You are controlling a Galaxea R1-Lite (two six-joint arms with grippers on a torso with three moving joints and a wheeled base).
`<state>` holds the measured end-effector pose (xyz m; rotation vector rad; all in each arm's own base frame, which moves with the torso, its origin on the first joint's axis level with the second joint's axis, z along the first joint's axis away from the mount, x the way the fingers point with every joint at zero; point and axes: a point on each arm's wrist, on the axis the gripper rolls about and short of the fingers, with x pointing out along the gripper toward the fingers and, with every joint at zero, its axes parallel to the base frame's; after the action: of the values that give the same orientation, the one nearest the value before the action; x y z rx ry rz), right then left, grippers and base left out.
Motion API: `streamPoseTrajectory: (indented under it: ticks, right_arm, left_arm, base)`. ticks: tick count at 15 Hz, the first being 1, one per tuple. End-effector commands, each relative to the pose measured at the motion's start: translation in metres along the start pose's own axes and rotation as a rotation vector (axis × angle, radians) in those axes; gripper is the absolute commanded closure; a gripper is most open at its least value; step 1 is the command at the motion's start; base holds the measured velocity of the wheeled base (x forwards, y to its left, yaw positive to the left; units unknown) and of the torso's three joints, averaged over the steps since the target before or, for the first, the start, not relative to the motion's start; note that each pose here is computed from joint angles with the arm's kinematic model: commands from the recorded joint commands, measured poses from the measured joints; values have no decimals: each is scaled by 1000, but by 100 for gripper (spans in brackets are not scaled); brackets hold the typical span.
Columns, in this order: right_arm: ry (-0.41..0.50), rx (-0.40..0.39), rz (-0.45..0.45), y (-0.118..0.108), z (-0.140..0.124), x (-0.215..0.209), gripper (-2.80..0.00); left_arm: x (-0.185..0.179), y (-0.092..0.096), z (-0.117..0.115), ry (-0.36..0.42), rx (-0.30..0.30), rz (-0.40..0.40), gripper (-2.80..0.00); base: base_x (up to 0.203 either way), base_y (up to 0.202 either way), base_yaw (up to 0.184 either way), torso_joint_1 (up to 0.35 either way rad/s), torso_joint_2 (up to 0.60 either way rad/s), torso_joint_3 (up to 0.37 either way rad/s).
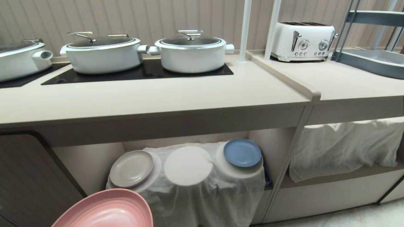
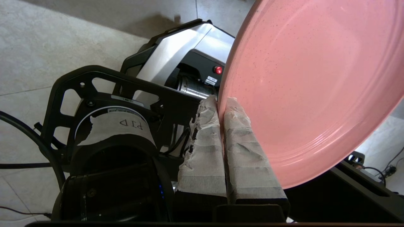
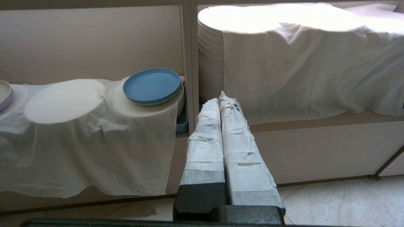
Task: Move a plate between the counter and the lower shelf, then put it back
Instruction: Put the plate in the cupboard
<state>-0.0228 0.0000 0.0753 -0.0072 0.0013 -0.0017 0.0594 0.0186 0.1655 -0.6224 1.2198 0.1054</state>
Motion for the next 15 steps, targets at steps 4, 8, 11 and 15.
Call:
streamPoseTrajectory:
  ticks: [4,8,11,15]
  right_arm:
    - [0,0,0,0,0,0,0]
    - [-1,0,0,0,0,0,0]
    - [0,0,0,0,0,0,0]
    - [0,0,0,0,0,0,0]
  left_arm:
    - [0,0,-1,2,-4,-1,0]
    - [-1,0,-1,1,-3,-1,0]
    - [-1,0,-2,-1,-1,-3,0]
    - [-1,0,-2,-3,-2,-3,0]
  base:
    - [0,0,0,-209,483,280]
    - [0,0,0,-186,466,288]
    - [0,0,0,-167,455,294]
    - [0,0,0,-143,451,315]
